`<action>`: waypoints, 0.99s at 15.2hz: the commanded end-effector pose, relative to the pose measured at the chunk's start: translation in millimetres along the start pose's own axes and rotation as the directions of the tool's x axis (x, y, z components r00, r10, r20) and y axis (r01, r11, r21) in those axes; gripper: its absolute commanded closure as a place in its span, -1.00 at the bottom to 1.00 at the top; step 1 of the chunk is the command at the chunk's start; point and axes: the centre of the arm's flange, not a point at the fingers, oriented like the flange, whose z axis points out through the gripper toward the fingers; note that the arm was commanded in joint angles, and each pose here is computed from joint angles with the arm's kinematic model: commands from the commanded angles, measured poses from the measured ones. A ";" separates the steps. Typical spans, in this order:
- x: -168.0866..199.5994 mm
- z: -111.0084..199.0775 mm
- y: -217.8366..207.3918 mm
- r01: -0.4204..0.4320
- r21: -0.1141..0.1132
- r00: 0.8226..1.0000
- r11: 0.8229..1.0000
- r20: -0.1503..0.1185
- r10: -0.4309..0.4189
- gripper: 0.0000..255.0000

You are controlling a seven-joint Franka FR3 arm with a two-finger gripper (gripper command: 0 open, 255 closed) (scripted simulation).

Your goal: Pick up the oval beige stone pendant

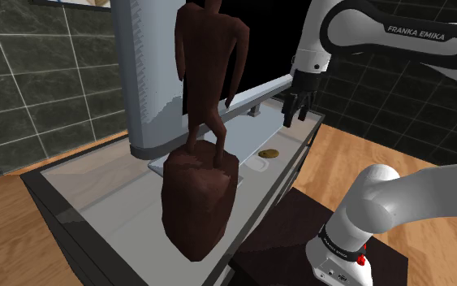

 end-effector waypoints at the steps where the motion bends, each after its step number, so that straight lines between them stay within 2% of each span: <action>1: 0.0 0.0 0.0 0.000 0.000 1.000 1.000 0.000 0.000 -1.00; 4: 11.3 32.0 16.2 0.128 -0.018 0.992 0.992 -0.016 -0.129 -1.00; 6: 20.2 53.0 26.5 0.213 -0.031 0.977 0.977 -0.026 -0.214 -1.00; 8: 30.3 73.9 36.1 0.296 -0.045 0.954 0.954 -0.034 -0.297 -1.00; 11: 47.3 104.7 49.3 0.415 -0.066 0.907 0.907 -0.045 -0.418 -1.00; 15: 73.2 145.0 63.9 0.562 -0.097 0.821 0.821 -0.054 -0.568 -1.00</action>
